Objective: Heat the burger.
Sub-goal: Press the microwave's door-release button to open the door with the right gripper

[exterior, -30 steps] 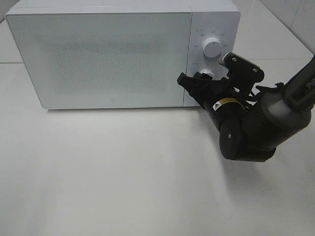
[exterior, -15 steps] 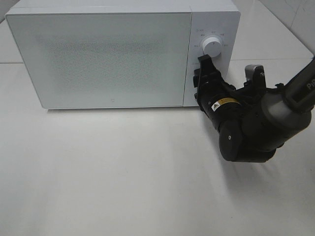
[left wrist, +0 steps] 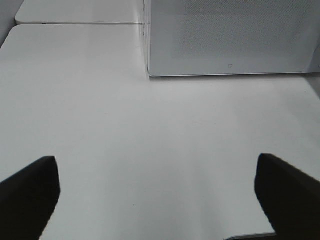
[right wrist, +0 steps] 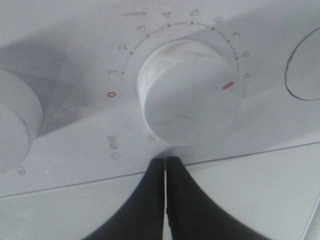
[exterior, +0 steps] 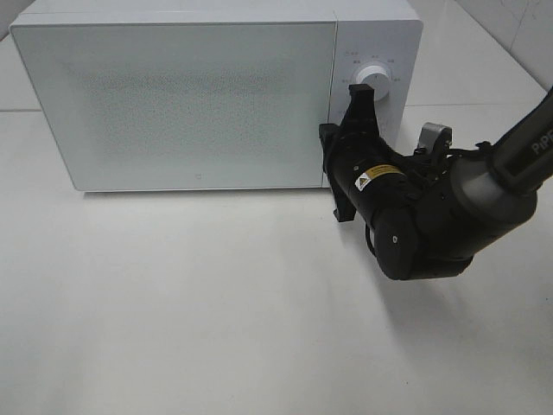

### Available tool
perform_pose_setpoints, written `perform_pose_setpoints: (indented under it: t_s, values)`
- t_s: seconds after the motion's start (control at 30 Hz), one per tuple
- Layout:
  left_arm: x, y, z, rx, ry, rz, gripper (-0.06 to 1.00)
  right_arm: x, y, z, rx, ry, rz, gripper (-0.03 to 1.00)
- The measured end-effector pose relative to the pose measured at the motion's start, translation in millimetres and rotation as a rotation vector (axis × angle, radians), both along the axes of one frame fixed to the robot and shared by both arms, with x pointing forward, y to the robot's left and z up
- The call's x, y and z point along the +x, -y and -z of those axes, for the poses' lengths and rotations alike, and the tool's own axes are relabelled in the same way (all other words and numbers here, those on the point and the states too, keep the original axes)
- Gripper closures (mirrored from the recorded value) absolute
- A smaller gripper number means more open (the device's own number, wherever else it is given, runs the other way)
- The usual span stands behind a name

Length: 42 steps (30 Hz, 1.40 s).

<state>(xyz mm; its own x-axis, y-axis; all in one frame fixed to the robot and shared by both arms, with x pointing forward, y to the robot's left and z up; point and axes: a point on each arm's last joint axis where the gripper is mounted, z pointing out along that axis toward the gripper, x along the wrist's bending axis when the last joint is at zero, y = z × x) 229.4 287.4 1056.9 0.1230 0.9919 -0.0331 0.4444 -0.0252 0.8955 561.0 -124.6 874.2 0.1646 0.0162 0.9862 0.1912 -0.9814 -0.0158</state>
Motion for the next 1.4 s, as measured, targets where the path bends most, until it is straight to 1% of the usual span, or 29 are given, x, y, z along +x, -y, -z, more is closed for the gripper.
perform_pose_setpoints:
  t_s: [0.13, 0.2, 0.23, 0.27, 0.3, 0.33, 0.37, 0.4, 0.43, 0.47, 0.5, 0.57, 0.6, 0.63, 0.67, 0.7, 0.73, 0.77, 0.8, 0.83, 0.97, 1.07, 1.13, 1.17, 1.23, 1.27, 1.33, 1.37, 1.4]
  values:
    - [0, 0, 0, 0.0, 0.0, 0.0, -0.03, 0, 0, 0, -0.015, 0.003, 0.001, 0.93]
    - [0, 0, 0, 0.0, 0.0, 0.0, -0.03, 0, 1, 0, -0.032, 0.003, 0.009, 0.88]
    - [0, 0, 0, 0.0, 0.0, 0.0, -0.03, 0, 1, 0, -0.032, 0.003, 0.009, 0.88]
    - [0, 0, 0, 0.0, 0.0, 0.0, -0.03, 0, 1, 1, -0.038, 0.0, 0.012, 0.86]
    - [0, 0, 0, 0.0, 0.0, 0.0, -0.03, 0, 2, 1, -0.042, -0.006, 0.02, 0.79]
    - [0, 0, 0, 0.0, 0.0, 0.0, -0.03, 0, 2, 1, -0.042, -0.006, 0.02, 0.79]
    - [0, 0, 0, 0.0, 0.0, 0.0, -0.03, 0, 2, 2, -0.045, -0.015, 0.024, 0.72]
    - [0, 0, 0, 0.0, 0.0, 0.0, -0.03, -1, 2, 2, -0.048, -0.016, 0.03, 0.68]
    - [0, 0, 0, 0.0, 0.0, 0.0, -0.03, -1, 2, 2, -0.048, -0.016, 0.03, 0.68]
    - [0, 0, 0, 0.0, 0.0, 0.0, -0.03, -1, 2, 3, -0.059, -0.02, 0.038, 0.6]
    - [0, 0, 0, 0.0, 0.0, 0.0, -0.03, -1, 2, 3, -0.059, -0.02, 0.038, 0.6]
    - [0, 0, 0, 0.0, 0.0, 0.0, -0.03, -2, 3, 4, -0.066, -0.025, 0.043, 0.5]
    - [0, 0, 0, 0.0, 0.0, 0.0, -0.03, -3, 4, 4, -0.068, -0.025, 0.047, 0.46]
    - [0, 0, 0, 0.0, 0.0, 0.0, -0.03, -3, 4, 4, -0.068, -0.025, 0.047, 0.46]
    - [0, 0, 0, 0.0, 0.0, 0.0, -0.03, -5, 6, 6, -0.074, -0.031, 0.056, 0.41]
    - [0, 0, 0, 0.0, 0.0, 0.0, -0.03, -5, 6, 6, -0.074, -0.031, 0.056, 0.41]
    - [0, 0, 0, 0.0, 0.0, 0.0, -0.03, -5, 8, 6, -0.075, -0.031, 0.062, 0.39]
    - [0, 0, 0, 0.0, 0.0, 0.0, -0.03, -7, 12, 8, -0.083, -0.034, 0.074, 0.34]
    - [0, 0, 0, 0.0, 0.0, 0.0, -0.03, -7, 12, 8, -0.083, -0.034, 0.074, 0.34]
    - [0, 0, 0, 0.0, 0.0, 0.0, -0.03, -11, 16, 11, -0.094, -0.047, 0.078, 0.3]
    - [0, 0, 0, 0.0, 0.0, 0.0, -0.03, -17, 19, 15, -0.118, -0.061, 0.057, 0.28]
    - [0, 0, 0, 0.0, 0.0, 0.0, -0.03, -24, 20, 19, -0.15, -0.074, 0.018, 0.28]
    - [0, 0, 0, 0.0, 0.0, 0.0, -0.03, -33, 24, 21, -0.193, -0.092, -0.013, 0.27]
    - [0, 0, 0, 0.0, 0.0, 0.0, -0.03, -33, 24, 21, -0.193, -0.092, -0.013, 0.27]
    - [0, 0, 0, 0.0, 0.0, 0.0, -0.03, -40, 28, 13, -0.247, -0.077, -0.036, 0.27]
    - [0, 0, 0, 0.0, 0.0, 0.0, -0.03, -40, 28, 13, -0.247, -0.077, -0.036, 0.27]
    - [0, 0, 0, 0.0, 0.0, 0.0, -0.03, -49, 32, 4, -0.316, -0.053, -0.067, 0.27]
    - [0, 0, 0, 0.0, 0.0, 0.0, -0.03, -49, 32, 4, -0.316, -0.053, -0.067, 0.27]
    - [0, 0, 0, 0.0, 0.0, 0.0, -0.03, -53, 34, -3, -0.373, -0.027, -0.091, 0.27]
